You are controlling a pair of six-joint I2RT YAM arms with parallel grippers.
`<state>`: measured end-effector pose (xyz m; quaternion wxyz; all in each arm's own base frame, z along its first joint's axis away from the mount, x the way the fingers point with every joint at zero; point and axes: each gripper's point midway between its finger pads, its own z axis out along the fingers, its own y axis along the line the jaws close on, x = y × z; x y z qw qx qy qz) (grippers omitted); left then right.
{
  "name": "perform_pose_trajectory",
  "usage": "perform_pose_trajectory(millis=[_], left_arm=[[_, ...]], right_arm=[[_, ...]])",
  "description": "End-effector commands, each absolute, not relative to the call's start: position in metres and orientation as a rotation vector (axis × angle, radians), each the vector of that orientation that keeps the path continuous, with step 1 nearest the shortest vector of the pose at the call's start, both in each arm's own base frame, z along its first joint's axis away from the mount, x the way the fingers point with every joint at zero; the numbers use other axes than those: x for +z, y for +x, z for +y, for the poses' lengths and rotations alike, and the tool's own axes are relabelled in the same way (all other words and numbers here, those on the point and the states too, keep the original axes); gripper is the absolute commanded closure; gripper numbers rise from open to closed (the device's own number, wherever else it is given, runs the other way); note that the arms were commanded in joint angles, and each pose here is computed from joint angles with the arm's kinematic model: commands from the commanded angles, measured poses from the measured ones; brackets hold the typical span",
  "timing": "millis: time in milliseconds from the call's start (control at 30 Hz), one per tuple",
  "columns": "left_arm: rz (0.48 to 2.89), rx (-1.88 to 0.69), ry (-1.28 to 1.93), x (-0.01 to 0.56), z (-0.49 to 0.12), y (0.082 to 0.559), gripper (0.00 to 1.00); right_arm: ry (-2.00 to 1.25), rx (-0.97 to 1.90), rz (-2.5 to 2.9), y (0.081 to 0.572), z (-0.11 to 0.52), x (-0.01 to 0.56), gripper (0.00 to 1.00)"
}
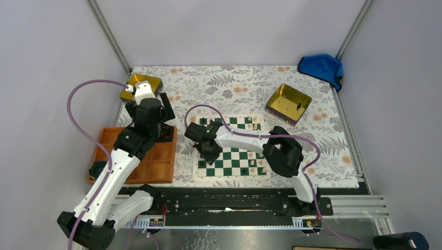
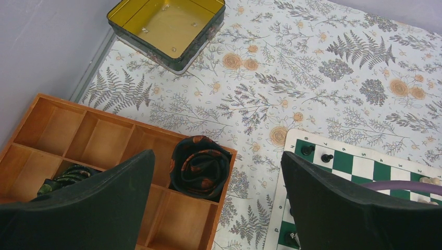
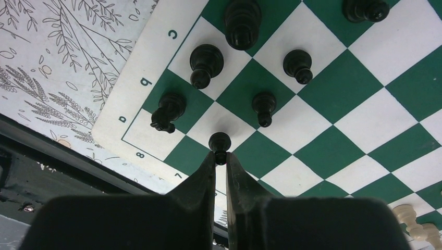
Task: Set up the chess pieces on the board
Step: Move the chess piece to the chessboard.
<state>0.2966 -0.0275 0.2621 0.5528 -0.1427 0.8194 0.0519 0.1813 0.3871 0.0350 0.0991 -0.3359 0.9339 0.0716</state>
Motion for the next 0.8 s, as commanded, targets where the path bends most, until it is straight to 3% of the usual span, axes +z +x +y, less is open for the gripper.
perform_pose_trajectory(millis=[0, 100, 233, 333, 767], left_arm=[[1.878, 0.130, -0.352, 0.276, -0.023, 0.299, 0.01], [1.879, 0.128, -0.353, 0.275, -0.024, 0.300, 0.01], [1.884, 0.133, -0.350, 0.273, -0.024, 0.300, 0.01], [1.884, 0.132, -0.350, 0.273, -0.024, 0.300, 0.01], [1.883, 0.152, -0.352, 0.276, -0.022, 0.301, 0.01]], right_arm=[[-1.035, 0.246, 2.747, 0.177, 0.397, 0.040, 1.00], [-1.038, 0.239, 2.751, 0.177, 0.396, 0.037, 0.99], [-1.040, 0.245, 2.746, 0.176, 0.395, 0.037, 0.78], [-1.042, 0.252, 2.735, 0.177, 0.397, 0.041, 0.68], [-1.013, 0.261, 2.668, 0.180, 0.385, 0.073, 0.57]])
